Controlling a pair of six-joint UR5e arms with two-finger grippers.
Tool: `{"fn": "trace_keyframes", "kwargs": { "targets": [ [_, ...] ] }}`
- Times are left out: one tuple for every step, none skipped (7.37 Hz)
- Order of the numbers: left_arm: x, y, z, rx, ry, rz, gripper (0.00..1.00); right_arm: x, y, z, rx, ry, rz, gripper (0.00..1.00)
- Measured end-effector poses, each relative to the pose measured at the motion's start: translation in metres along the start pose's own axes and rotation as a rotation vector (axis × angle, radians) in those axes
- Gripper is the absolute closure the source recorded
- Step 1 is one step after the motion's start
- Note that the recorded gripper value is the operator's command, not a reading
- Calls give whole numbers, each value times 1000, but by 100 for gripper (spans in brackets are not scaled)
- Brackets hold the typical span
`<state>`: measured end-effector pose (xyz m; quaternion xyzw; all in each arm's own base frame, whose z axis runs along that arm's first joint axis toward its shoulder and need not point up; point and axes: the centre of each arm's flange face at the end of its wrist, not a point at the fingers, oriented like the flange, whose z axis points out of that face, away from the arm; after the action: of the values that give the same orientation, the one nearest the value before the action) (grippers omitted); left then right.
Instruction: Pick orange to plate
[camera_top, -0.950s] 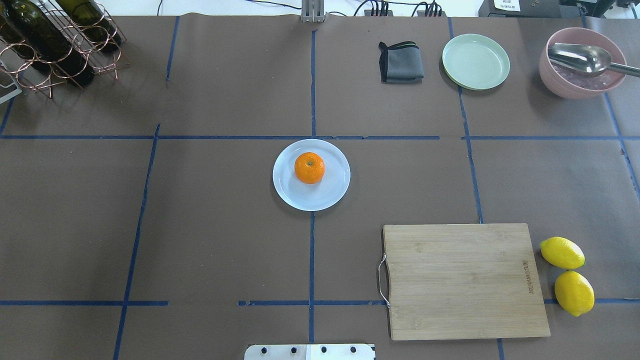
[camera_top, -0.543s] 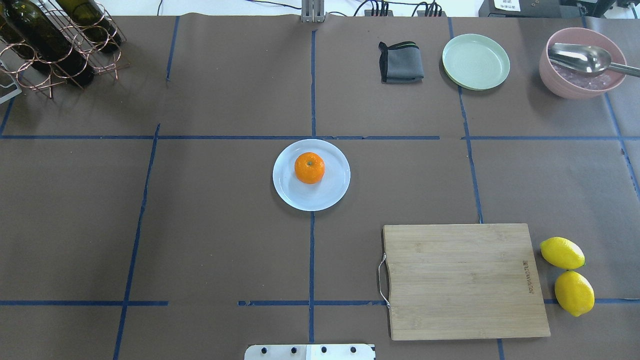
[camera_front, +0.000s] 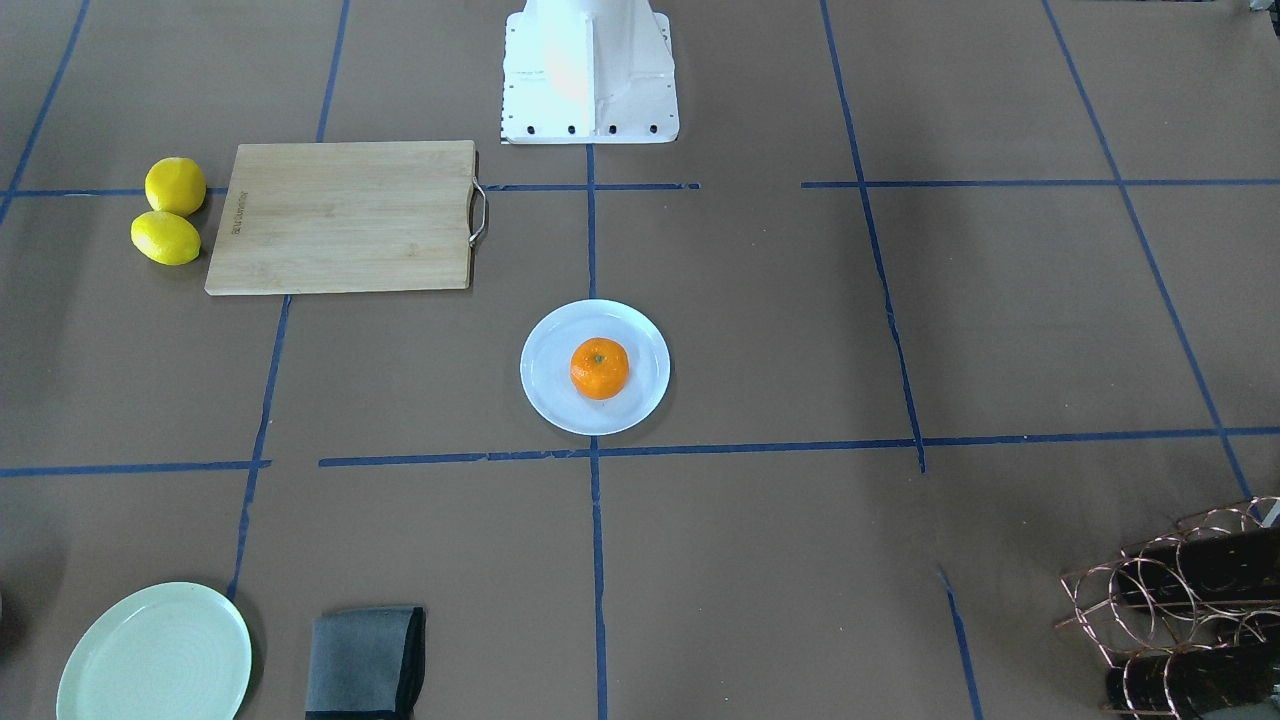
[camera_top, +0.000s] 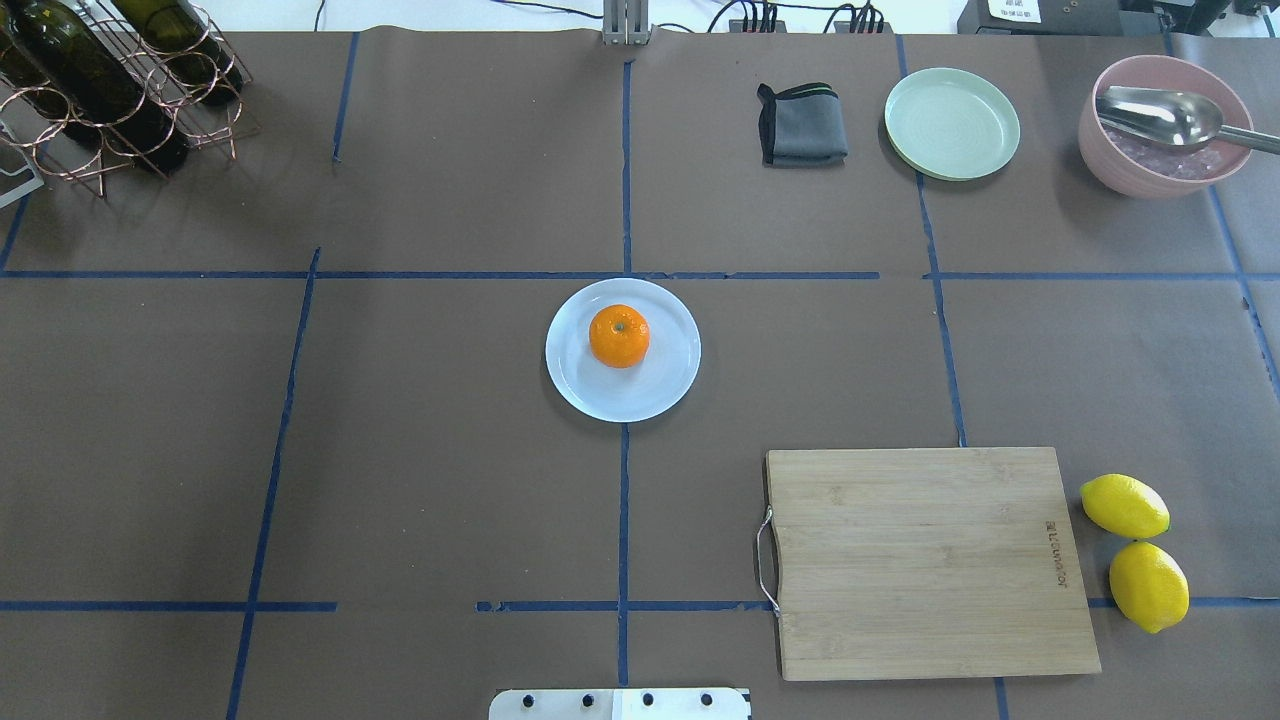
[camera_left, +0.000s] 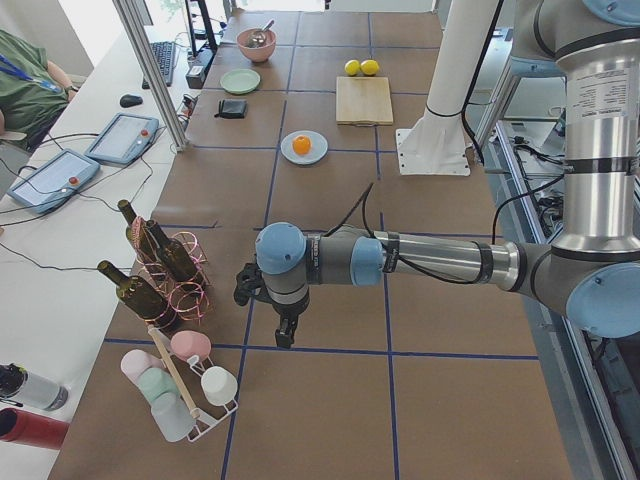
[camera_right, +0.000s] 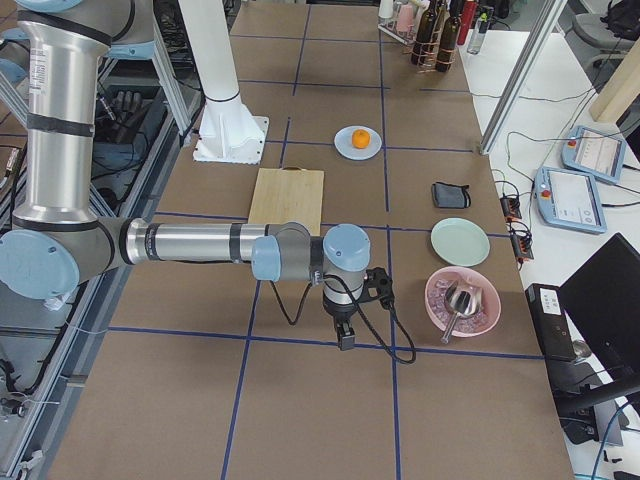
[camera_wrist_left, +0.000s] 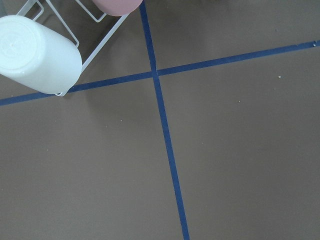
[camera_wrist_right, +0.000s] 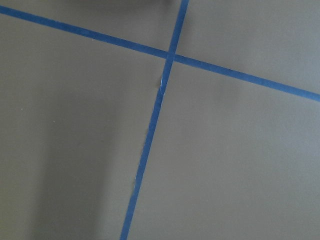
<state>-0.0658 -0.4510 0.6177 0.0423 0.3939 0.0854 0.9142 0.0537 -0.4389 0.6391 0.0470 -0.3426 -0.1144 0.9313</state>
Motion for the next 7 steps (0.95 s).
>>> {"fn": "trace_keyframes", "kwargs": {
  "targets": [
    [0, 0, 0, 0, 0, 0, 0, -2, -2, -2, 6, -11, -2, 0],
    [0, 1, 0, 0, 0, 0, 0, -3, -2, -2, 8, -19, -3, 0],
    [0, 1, 0, 0, 0, 0, 0, -3, -2, -1, 8, -22, -3, 0],
    [0, 0, 0, 0, 0, -1, 0, -3, -1, -1, 7, -23, -2, 0],
    [0, 0, 0, 0, 0, -1, 0, -3, -1, -1, 6, -24, -2, 0],
    [0, 0, 0, 0, 1, -1, 0, -3, -1, 0, 6, -24, -1, 0],
    [0, 0, 1, 0, 2, -2, 0, -3, -1, 0, 6, -24, -1, 0]
  ]
}}
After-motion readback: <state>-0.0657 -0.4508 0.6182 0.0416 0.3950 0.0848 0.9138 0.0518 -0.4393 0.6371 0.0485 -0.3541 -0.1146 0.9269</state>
